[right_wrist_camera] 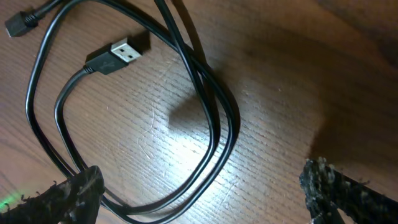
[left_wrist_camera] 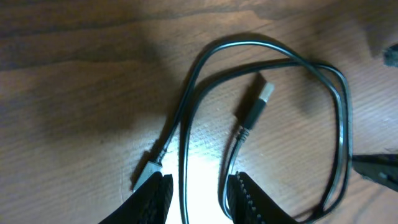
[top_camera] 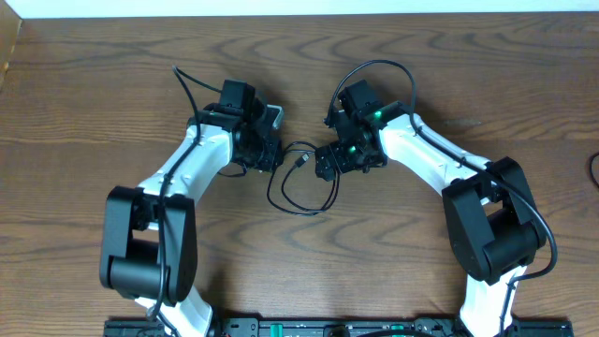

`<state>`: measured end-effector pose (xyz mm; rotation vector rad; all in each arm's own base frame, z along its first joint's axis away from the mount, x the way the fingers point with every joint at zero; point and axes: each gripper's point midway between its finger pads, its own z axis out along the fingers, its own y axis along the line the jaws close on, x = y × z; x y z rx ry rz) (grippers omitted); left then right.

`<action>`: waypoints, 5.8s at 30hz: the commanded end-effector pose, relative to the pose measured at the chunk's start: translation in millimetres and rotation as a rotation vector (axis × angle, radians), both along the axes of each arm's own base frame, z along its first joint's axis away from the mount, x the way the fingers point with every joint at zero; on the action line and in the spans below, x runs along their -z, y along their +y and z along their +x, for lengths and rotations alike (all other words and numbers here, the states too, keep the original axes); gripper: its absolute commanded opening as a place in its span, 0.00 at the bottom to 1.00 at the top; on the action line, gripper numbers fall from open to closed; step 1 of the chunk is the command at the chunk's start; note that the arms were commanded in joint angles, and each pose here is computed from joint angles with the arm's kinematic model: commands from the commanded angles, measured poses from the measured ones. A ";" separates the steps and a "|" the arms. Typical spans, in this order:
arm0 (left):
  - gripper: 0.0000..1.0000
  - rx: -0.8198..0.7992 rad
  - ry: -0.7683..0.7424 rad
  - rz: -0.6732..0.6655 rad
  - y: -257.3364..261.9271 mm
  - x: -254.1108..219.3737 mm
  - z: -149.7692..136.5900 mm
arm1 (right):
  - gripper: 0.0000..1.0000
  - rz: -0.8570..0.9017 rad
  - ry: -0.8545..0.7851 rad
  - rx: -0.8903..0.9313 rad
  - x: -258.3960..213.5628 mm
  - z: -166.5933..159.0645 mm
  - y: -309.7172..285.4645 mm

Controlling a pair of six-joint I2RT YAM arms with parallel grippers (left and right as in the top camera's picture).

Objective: Untangle cables

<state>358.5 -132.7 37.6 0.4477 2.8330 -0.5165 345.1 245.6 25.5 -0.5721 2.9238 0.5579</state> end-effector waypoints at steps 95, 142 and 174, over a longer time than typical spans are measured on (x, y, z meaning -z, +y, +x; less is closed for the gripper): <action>0.34 -0.126 0.071 -0.014 -5.6 68.8 -33.9 | 0.01 -0.038 0.113 0.142 51.8 -11.3 -10.4; 0.34 0.022 -0.222 -0.241 -77.3 -68.0 -20.8 | 0.45 -0.047 0.217 0.047 49.1 -34.3 -50.3; 0.35 0.030 -0.373 -0.292 -66.1 -147.8 -46.1 | 0.01 -0.197 0.105 0.345 68.9 5.7 -82.5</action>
